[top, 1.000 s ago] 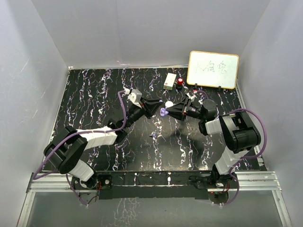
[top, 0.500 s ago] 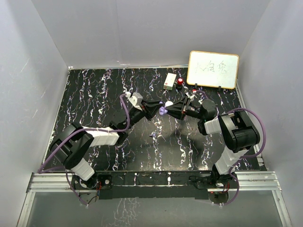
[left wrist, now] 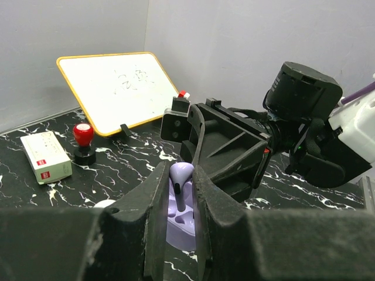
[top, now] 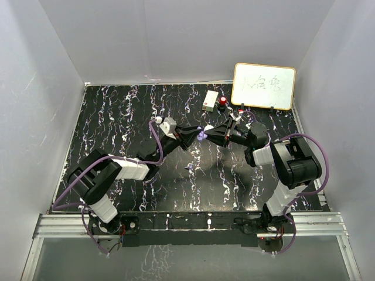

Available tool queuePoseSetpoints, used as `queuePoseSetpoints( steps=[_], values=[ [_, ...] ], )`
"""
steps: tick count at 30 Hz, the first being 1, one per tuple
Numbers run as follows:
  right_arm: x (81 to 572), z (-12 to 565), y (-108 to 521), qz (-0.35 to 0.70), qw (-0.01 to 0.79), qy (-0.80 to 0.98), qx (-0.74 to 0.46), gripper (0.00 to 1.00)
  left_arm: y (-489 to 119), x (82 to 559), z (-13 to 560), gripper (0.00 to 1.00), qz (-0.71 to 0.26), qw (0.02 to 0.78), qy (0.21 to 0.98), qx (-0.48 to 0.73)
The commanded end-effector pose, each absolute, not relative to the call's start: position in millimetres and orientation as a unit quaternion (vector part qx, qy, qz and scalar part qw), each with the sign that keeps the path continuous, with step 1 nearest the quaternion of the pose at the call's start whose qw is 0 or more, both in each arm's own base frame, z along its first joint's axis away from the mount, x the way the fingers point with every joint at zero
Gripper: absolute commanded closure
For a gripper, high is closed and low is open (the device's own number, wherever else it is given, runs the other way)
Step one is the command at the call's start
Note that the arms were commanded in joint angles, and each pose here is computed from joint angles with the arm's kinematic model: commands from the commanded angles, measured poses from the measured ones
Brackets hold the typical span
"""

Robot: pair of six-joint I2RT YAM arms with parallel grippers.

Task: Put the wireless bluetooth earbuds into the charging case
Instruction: Place the earbud in the charging case.

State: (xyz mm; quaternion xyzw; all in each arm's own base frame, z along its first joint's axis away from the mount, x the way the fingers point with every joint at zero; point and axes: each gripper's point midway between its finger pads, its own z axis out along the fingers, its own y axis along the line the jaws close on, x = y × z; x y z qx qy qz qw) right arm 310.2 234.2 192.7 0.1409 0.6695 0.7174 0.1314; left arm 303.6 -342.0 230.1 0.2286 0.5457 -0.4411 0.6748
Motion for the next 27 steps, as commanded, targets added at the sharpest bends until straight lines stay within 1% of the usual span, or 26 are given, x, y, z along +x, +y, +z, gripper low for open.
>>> queuePoseSetpoints(
  steps=[1, 27],
  values=[
    [314.8, 215.7, 236.8, 0.734, 0.167, 0.650, 0.108, 1.00, -338.9, 296.1, 248.6, 1.00, -0.448, 0.701, 0.501, 0.240],
    [313.6, 216.5, 237.3, 0.736, 0.166, 0.647, 0.110, 1.00, -343.0, 293.2, 247.5, 1.00, -0.446, 0.704, 0.491, 0.253]
  ],
)
